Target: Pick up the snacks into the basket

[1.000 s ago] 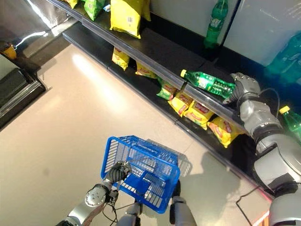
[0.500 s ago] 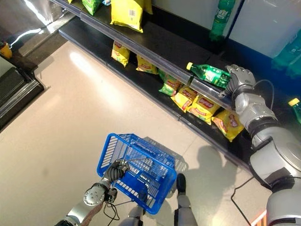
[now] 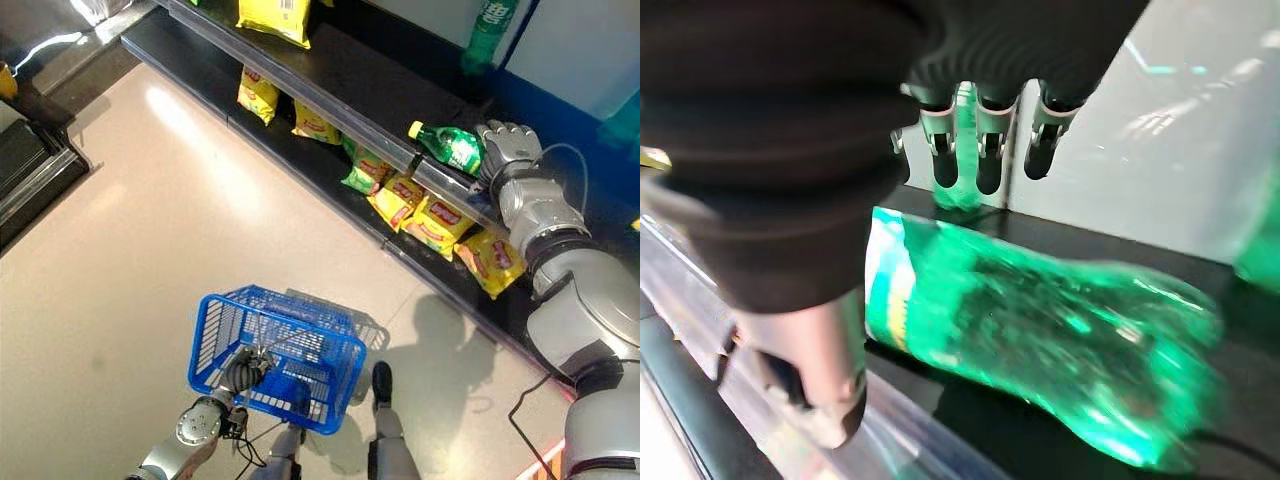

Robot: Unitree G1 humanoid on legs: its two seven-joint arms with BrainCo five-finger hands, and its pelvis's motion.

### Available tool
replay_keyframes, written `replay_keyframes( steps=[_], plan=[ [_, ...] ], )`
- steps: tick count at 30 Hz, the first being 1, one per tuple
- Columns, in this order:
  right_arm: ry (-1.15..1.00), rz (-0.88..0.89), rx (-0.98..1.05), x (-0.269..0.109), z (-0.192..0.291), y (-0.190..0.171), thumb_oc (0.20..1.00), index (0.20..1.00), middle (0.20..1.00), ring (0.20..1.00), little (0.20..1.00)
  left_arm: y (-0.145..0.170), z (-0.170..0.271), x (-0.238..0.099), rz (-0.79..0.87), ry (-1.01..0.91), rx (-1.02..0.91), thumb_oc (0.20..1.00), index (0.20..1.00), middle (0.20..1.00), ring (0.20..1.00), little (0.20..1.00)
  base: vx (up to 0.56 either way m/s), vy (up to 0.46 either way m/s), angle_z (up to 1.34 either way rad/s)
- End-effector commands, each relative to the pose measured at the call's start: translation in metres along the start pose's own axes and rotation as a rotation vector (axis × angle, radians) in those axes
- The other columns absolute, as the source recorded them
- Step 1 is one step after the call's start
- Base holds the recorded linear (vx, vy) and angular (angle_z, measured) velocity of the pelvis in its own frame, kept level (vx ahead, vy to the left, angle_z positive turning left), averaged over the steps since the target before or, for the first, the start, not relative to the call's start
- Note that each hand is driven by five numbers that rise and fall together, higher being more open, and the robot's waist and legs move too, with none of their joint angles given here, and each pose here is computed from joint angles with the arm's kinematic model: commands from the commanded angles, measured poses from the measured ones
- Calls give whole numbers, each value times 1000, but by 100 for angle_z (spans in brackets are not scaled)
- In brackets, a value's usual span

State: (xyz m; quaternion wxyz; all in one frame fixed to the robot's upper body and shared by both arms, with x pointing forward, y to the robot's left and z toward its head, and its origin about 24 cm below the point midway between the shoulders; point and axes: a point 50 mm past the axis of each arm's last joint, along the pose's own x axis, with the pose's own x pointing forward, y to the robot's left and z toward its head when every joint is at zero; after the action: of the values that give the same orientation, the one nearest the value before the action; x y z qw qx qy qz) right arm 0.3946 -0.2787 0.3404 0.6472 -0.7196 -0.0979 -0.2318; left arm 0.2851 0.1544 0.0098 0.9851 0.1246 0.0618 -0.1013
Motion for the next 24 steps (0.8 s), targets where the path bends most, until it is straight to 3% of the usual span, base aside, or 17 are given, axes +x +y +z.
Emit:
replay_keyframes(
  steps=[1,11,14,15,16,24],
  plan=[
    [41,-120,-127,7,-19,-50,1000,1000,1000,1000,1000,3,40,-2,-29,-210,0,200,200,200,200,200,22,-68,22],
    [114,-83,-168,3,-46,-62,1000,1000,1000,1000,1000,0,39,-4,-44,-210,-20,200,200,200,200,200,23,-83,15],
    [115,-69,-157,3,-47,-60,620,620,620,620,620,0,42,-4,-49,-222,-18,200,200,200,200,200,27,-59,12],
    [116,-70,-157,3,-47,-60,620,620,620,620,620,0,42,-4,-49,-222,-18,200,200,200,200,200,27,-63,10],
    [117,-59,-139,3,-47,-57,200,200,200,200,200,1,43,-4,-44,-225,-19,200,200,200,200,200,14,-45,4],
    [119,-23,-118,2,-46,-49,200,200,200,200,200,-1,43,-6,-49,-230,-30,200,200,200,200,200,13,-24,0]
  ],
)
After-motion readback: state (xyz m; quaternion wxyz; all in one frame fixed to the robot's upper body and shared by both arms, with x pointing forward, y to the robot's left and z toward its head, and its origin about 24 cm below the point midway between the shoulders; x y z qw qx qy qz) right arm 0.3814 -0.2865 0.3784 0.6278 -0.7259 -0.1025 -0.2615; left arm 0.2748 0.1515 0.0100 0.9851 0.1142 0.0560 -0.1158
